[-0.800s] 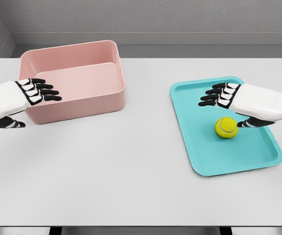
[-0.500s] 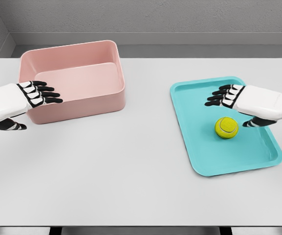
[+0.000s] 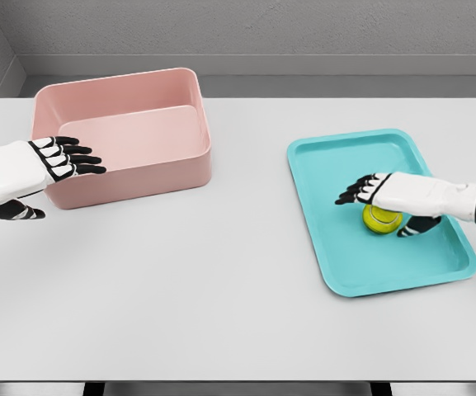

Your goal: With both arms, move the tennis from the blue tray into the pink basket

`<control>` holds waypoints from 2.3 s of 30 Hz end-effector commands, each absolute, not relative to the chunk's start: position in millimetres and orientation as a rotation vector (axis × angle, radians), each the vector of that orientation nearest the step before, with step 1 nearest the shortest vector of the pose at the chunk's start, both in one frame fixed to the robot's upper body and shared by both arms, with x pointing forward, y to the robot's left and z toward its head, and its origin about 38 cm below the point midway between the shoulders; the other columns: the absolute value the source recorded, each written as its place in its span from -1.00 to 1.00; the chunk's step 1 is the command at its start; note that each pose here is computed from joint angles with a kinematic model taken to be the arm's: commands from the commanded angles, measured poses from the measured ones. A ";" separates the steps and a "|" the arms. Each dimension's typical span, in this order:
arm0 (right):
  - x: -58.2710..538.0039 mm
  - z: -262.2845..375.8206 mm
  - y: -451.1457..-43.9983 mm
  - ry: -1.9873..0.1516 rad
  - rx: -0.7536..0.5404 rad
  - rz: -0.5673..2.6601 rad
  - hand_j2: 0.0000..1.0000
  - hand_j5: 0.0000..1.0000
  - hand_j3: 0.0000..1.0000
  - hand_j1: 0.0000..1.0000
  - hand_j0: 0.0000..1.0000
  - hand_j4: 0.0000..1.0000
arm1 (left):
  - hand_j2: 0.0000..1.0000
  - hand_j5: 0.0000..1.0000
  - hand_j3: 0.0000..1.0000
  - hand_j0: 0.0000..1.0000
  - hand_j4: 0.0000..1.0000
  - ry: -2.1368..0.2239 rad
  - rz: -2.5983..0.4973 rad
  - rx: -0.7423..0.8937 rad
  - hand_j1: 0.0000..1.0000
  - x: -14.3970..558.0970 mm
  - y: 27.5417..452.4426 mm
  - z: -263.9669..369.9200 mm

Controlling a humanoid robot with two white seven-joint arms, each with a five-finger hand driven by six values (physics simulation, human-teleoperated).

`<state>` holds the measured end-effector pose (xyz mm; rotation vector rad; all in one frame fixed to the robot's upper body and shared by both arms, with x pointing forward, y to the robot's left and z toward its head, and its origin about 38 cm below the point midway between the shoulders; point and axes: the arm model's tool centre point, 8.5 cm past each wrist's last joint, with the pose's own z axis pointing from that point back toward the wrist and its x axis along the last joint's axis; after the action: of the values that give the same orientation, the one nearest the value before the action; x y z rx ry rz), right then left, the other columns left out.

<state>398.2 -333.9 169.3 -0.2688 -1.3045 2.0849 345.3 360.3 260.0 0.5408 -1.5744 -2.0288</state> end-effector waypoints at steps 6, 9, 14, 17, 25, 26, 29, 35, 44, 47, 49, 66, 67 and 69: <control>403.9 159.1 -336.4 -1.268 -0.261 2.075 1.00 1.00 1.00 1.00 1.00 1.00 | 1.00 1.00 1.00 1.00 1.00 -1.577 -2.022 0.537 1.00 345.6 360.6 260.2; 403.5 159.0 -336.4 -1.266 -0.261 2.078 1.00 1.00 1.00 1.00 1.00 1.00 | 1.00 1.00 1.00 1.00 1.00 -1.580 -2.019 0.537 1.00 345.6 360.3 260.0; 403.2 156.9 -337.2 -1.233 -0.259 2.101 0.96 0.96 0.96 0.96 0.96 0.96 | 1.00 1.00 1.00 1.00 1.00 -1.579 -2.020 0.537 1.00 345.6 360.3 259.9; 404.0 155.7 -339.9 -1.220 -0.269 2.104 0.88 0.88 0.88 0.88 0.88 0.88 | 1.00 1.00 1.00 1.00 1.00 -1.582 -2.018 0.536 1.00 345.7 360.0 259.8; 405.7 152.1 -345.0 -1.195 -0.282 2.103 0.64 0.64 0.64 0.64 0.64 0.64 | 1.00 1.00 1.00 1.00 1.00 -1.584 -2.016 0.539 1.00 346.1 360.5 260.8; 405.7 152.0 -345.1 -1.194 -0.283 2.105 0.63 0.63 0.63 0.63 0.63 0.63 | 1.00 1.00 1.00 1.00 1.00 -1.585 -2.017 0.539 1.00 346.0 360.1 260.9; 406.0 152.5 -345.1 -1.193 -0.284 2.106 0.59 0.59 0.59 0.59 0.59 0.59 | 1.00 1.00 1.00 1.00 1.00 -1.583 -2.018 0.538 1.00 345.9 360.1 260.8; 405.1 153.8 -344.4 -1.196 -0.285 2.110 0.54 0.54 0.54 0.54 0.54 0.54 | 1.00 1.00 1.00 1.00 1.00 -1.582 -2.018 0.536 1.00 345.8 359.9 260.3; 407.8 161.7 -345.2 -1.205 -0.304 2.114 0.43 0.43 0.43 0.43 0.43 0.43 | 1.00 1.00 1.00 1.00 1.00 -1.584 -2.016 0.538 1.00 346.3 360.0 260.4; 408.3 163.0 -345.9 -1.205 -0.308 2.113 0.36 0.36 0.36 0.36 0.36 0.36 | 1.00 1.00 1.00 1.00 1.00 -1.584 -2.016 0.538 1.00 346.3 360.0 260.4; 408.4 163.7 -346.7 -1.204 -0.311 2.113 0.34 0.34 0.34 0.34 0.34 0.34 | 1.00 1.00 1.00 1.00 1.00 -1.585 -2.015 0.538 1.00 346.3 360.0 260.6; 406.9 205.8 -333.6 -1.314 -0.381 2.149 -0.02 -0.02 -0.02 -0.02 -0.02 -0.02 | 1.00 1.00 1.00 1.00 1.00 -1.585 -2.017 0.531 1.00 345.8 358.5 258.3; 405.9 212.0 -328.8 -1.338 -0.389 2.158 -0.03 -0.03 -0.03 -0.03 -0.03 -0.03 | 1.00 1.00 1.00 1.00 1.00 -1.584 -2.019 0.533 1.00 345.8 358.5 258.2; 403.3 218.9 -321.1 -1.367 -0.395 2.176 -0.09 -0.09 -0.09 -0.09 -0.09 -0.09 | 1.00 1.00 1.00 1.00 1.00 -1.586 -2.019 0.526 1.00 345.4 357.3 256.8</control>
<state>405.5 -327.2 208.8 -0.3827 -1.3307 2.1658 345.6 357.7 257.1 0.5317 -1.5827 -2.0238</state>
